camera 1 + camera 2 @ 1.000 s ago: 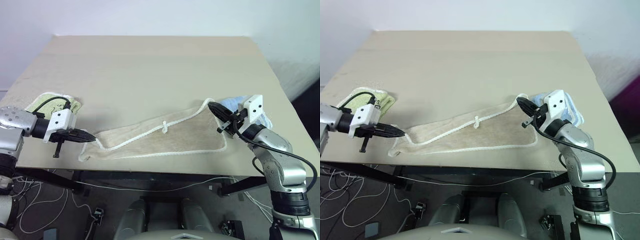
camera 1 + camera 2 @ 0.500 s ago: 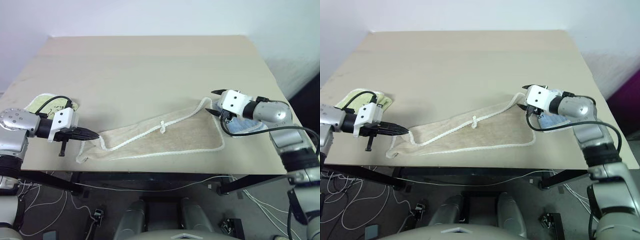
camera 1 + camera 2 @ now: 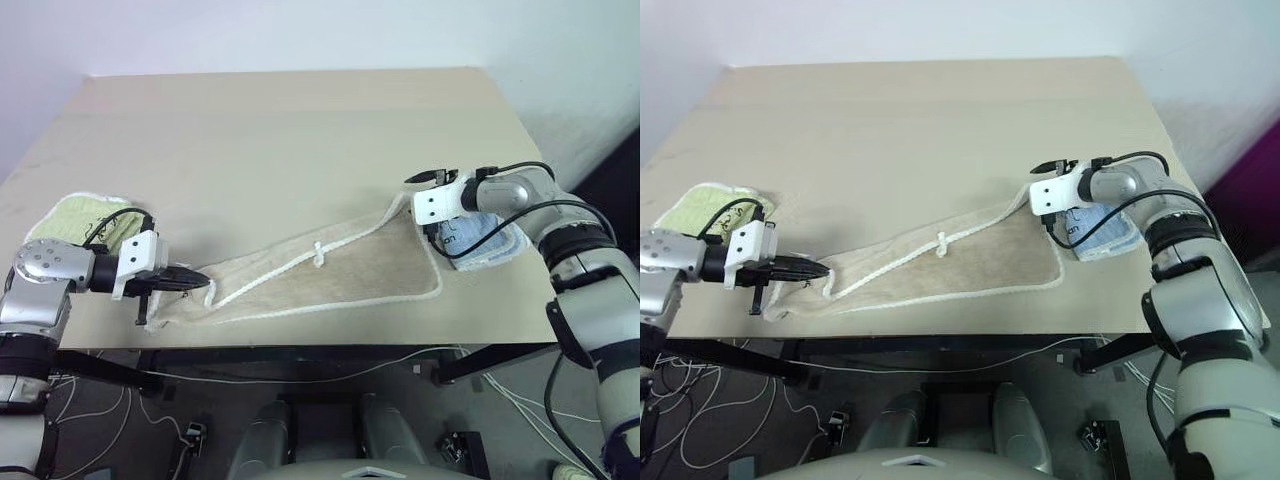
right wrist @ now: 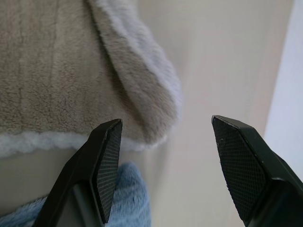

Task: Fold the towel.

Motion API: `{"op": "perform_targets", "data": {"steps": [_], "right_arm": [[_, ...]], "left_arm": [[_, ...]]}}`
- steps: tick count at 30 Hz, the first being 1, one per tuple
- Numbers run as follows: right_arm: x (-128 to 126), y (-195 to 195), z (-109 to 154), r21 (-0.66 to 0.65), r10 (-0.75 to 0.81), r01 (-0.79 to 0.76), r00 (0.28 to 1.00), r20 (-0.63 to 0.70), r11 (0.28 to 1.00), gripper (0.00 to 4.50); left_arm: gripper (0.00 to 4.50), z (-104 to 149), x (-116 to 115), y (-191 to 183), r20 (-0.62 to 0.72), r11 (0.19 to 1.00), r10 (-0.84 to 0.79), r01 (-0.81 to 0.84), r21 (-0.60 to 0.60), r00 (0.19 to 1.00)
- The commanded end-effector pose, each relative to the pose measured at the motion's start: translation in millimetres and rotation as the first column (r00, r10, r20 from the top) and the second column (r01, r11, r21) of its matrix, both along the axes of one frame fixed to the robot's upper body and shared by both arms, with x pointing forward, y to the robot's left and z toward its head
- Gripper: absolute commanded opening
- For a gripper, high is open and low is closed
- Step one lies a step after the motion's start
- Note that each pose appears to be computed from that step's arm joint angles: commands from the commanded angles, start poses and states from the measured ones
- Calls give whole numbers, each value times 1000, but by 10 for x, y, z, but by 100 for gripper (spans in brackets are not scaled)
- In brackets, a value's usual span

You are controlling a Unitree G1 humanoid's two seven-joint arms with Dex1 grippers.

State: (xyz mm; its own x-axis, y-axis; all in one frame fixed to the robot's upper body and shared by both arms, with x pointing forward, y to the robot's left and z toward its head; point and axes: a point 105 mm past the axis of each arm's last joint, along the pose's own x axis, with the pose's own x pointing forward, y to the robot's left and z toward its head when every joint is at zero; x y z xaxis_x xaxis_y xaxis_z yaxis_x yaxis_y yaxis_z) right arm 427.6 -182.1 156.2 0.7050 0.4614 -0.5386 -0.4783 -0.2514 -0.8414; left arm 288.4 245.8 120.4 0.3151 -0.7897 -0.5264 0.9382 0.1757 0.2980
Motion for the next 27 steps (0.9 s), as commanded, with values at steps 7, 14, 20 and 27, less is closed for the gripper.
{"op": "perform_targets", "data": {"steps": [7, 14, 20, 27], "right_arm": [[37, 253, 112, -128, 141, -131, 987, 73, 983, 318], [38, 210, 111, -181, 164, -144, 982, 96, 973, 233], [15, 53, 116, -199, 144, -123, 985, 95, 972, 30], [-29, -80, 203, -198, 140, -116, 984, 114, 973, 2]], "left_arm": [[0, 93, -32, -48, 46, 1000, 17, -15, -28, 999], [0, 80, -50, -75, 42, 999, 23, -21, -33, 999], [0, 101, -6, -85, 49, 999, 31, -29, -40, 998], [0, 276, 155, 1, 112, 992, 100, -91, -84, 989]]}}
